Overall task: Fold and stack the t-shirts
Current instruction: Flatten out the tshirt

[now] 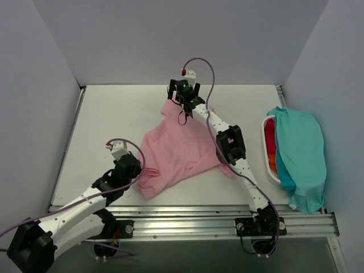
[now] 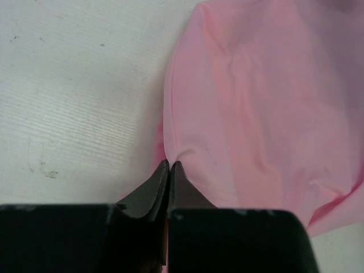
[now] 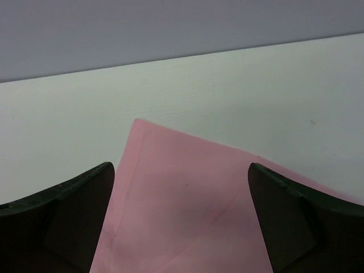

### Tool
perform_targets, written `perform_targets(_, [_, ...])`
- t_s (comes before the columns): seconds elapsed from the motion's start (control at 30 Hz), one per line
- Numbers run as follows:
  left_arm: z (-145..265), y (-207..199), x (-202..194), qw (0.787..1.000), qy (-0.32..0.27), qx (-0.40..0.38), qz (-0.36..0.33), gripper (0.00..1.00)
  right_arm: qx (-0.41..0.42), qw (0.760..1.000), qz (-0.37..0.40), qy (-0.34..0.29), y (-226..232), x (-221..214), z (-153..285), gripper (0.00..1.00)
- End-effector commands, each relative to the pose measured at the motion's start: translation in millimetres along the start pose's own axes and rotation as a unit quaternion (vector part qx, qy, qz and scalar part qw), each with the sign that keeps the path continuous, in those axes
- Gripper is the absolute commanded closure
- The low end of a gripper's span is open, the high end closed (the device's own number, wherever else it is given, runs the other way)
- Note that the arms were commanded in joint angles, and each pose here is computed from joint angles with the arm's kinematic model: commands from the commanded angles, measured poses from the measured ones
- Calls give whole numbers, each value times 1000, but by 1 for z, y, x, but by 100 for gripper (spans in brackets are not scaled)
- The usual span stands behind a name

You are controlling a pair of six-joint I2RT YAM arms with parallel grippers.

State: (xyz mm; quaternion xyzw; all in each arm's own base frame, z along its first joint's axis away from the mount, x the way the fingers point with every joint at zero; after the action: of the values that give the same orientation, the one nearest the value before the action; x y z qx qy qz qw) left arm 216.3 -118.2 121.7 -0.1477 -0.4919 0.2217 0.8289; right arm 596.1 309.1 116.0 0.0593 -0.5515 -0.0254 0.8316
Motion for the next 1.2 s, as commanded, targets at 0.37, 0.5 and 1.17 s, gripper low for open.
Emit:
perform_targets(0.37, [1, -7, 14, 999, -11, -37, 22, 98, 59, 998, -15, 5, 21, -50, -32, 0])
perform_targets(0.5, [3, -8, 17, 999, -12, -42, 26, 98, 89, 996, -23, 21, 31, -52, -26, 0])
perform_targets(1.17, [7, -5, 17, 997, -16, -61, 39, 98, 82, 965, 86, 233, 27, -149, 33, 100])
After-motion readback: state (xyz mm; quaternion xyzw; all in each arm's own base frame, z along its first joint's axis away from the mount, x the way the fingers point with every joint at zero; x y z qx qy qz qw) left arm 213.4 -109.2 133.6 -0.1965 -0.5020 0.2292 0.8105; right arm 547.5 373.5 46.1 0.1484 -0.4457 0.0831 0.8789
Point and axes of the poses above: each gripper's point midway between its finger pads, its own z axis back along the fingers, its own y axis along the line the jaws close on, x = y × z, the point moved 5 cm from there along z, back along the fingers, and after that the axes turned 5 degrees about z, right-handed, at the moved point
